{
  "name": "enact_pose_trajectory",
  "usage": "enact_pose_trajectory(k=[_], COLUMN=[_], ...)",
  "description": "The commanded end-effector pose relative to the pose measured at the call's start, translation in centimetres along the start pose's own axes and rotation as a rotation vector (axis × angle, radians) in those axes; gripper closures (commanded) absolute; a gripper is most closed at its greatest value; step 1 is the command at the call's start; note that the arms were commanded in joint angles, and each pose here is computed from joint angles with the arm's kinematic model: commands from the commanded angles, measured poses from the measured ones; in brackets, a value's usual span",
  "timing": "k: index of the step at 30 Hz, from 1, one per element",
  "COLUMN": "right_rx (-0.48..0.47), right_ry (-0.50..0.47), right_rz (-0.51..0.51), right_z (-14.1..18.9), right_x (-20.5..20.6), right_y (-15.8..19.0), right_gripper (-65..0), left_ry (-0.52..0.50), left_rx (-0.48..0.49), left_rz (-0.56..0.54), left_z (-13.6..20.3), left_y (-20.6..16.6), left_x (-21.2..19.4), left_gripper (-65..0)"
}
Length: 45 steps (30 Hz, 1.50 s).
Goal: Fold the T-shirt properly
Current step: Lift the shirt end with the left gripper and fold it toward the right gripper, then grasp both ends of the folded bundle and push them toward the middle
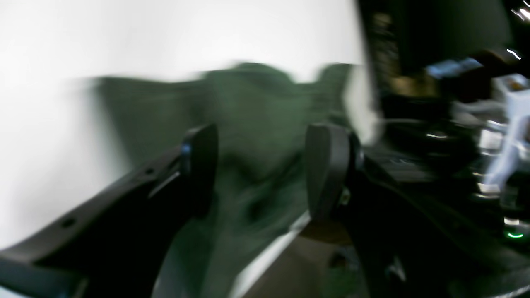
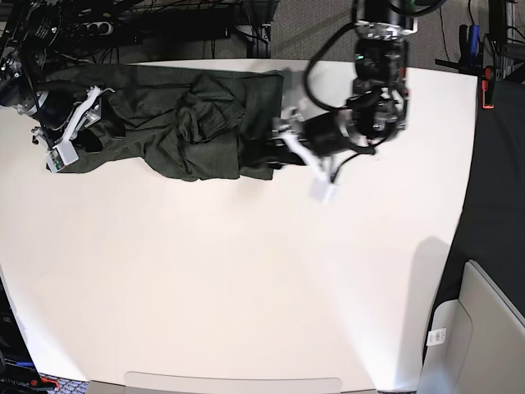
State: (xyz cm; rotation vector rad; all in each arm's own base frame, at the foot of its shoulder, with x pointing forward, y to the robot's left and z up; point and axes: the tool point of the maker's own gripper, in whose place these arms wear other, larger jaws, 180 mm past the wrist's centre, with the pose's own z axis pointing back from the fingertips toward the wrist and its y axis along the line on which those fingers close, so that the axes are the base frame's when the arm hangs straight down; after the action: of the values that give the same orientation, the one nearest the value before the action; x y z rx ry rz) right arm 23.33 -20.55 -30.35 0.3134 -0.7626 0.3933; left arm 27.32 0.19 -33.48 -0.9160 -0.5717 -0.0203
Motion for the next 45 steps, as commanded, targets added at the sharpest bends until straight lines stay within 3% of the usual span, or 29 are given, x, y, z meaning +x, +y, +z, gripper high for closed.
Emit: enact_pose_trajectory(k=[1,8,14,24,28,36,42,45], right_rx=[-0.002,0.001,0.001,-0.001,-0.001,-0.038,-0.16,-0.196], right_ry=[-0.034,-0.037,-0.036,-0.033,-0.034,-0.02,0.003,0.011], right_rz=[0.026,0.027,0.026,0.024,0.024,0.029,0.025,0.02], right_z=[0.5,0.5,0.5,0.5,0.5,1.5,4.6,5.5], right_x=[1.0,1.2,1.1,1.0,1.0,0.7,0.0,-0.3], right_y=[-0.1,0.0,0.0,-0.1,-0.1,-1.2,-4.7,-5.6], right_gripper=[-29.8,-29.8,-29.8,-29.8,-29.8,-29.8,-30.0,-30.3], left_ry=[-0.019,0.024,0.054,0.174,0.206,0.155,0.016,0.021], left_rx=[-0.002,0.126,0.135,0.06,0.037,0.05,0.138,0.175], left_rz=[-0.015,0.077,0.122,0.085,0.067,0.049,0.105,0.091], left_z=[0.6,1.6,1.0,-2.3,-2.9,-2.6,0.3,1.6], left_y=[0.2,6.3,7.2,4.2,3.2,3.8,7.5,8.8], left_x=[0.9,-2.2,-3.9,-8.4,-9.4,-6.9,-2.7,-1.8], left_gripper=[-33.0,-33.0,-33.0,-31.9,-27.4,-0.6,-0.1,-0.1])
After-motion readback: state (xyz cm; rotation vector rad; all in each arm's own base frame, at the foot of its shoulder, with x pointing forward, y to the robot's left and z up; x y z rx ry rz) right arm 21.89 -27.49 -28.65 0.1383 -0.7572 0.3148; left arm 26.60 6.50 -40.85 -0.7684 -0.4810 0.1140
